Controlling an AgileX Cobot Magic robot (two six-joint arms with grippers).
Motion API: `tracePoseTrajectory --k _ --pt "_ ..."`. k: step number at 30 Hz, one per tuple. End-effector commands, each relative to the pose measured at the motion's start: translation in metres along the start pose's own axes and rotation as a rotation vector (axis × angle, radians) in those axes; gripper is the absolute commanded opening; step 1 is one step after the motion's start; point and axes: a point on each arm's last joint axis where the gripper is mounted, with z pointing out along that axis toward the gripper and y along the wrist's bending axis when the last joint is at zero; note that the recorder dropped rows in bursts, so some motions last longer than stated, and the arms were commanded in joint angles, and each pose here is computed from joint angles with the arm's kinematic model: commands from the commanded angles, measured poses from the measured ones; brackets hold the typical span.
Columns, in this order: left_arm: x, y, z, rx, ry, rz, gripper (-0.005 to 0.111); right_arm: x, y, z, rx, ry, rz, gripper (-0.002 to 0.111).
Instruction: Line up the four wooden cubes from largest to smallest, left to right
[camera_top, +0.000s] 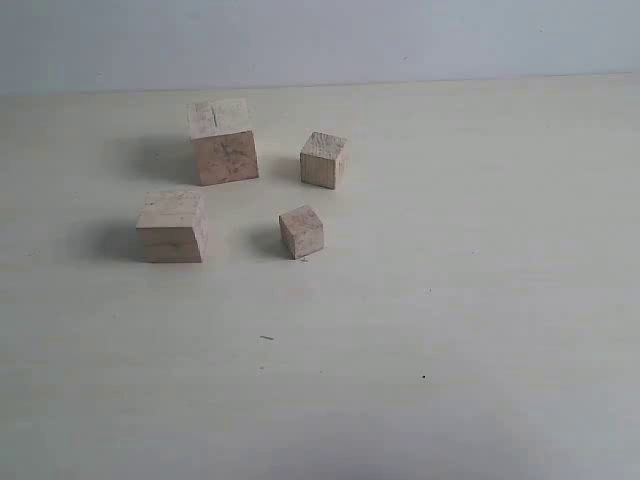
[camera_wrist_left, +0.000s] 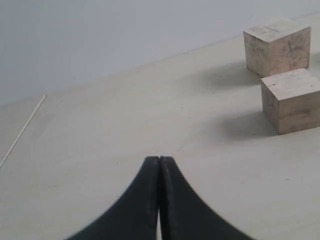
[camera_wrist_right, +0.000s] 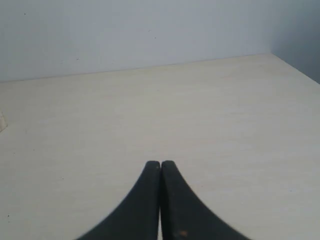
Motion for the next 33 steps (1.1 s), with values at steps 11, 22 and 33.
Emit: tracePoseTrajectory --k 11,22,33 --pt "0.0 0.0 0.0 0.001 -0.016 0.0 0.0 0.0 0.0 0.0 0.006 -0.012 -0.01 0.0" --pt "0.0 0.0 0.0 0.001 -0.016 0.0 0.0 -0.033 0.003 -0.007 -0.025 -0.387 -0.011 0.0" --pt "0.0 0.0 0.0 0.001 -0.016 0.0 0.0 -0.051 0.004 -0.017 -0.045 -0.617 -0.012 0.0"
